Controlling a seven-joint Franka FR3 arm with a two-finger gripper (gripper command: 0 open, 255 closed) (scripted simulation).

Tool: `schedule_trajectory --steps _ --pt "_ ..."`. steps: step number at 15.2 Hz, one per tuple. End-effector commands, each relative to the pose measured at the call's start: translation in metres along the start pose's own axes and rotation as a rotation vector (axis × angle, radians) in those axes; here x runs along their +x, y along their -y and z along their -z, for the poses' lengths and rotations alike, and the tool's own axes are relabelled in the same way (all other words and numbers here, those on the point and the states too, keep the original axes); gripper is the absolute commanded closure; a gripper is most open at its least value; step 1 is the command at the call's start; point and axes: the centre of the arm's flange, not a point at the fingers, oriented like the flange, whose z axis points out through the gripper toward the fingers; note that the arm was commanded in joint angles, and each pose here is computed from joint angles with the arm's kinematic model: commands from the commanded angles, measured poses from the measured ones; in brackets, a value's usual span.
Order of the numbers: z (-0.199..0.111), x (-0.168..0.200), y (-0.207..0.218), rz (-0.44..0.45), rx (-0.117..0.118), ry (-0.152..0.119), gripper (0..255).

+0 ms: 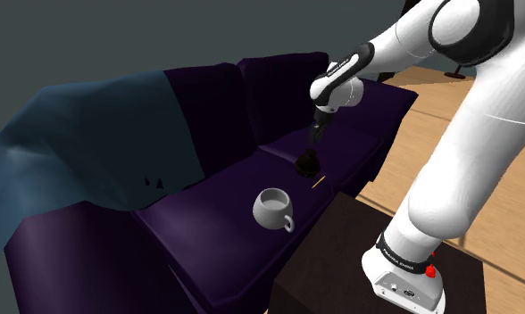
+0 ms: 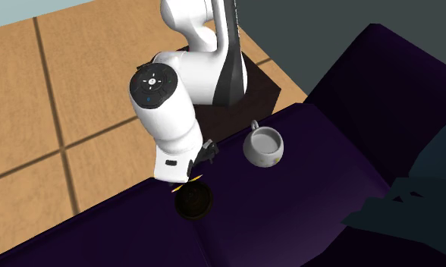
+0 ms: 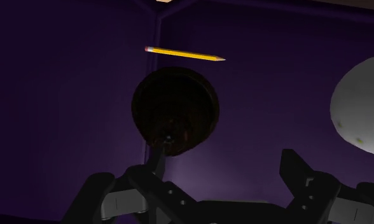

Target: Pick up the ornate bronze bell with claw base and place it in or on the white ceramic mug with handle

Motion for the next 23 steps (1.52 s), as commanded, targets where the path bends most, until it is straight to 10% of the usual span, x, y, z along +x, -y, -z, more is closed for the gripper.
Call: schedule_trajectory --steps 1,20,21,23 --pt "-0.023 0.005 -0.019 -0.002 -0.001 -0.002 0" --pt "-0.099 0.012 -0.050 -0.006 -0.001 -0.003 0" --pt "-0.099 0.012 -0.050 -0.006 -0.001 -0.003 255" --pt "-0.099 0.012 -0.050 -0.006 -0.001 -0.003 255"
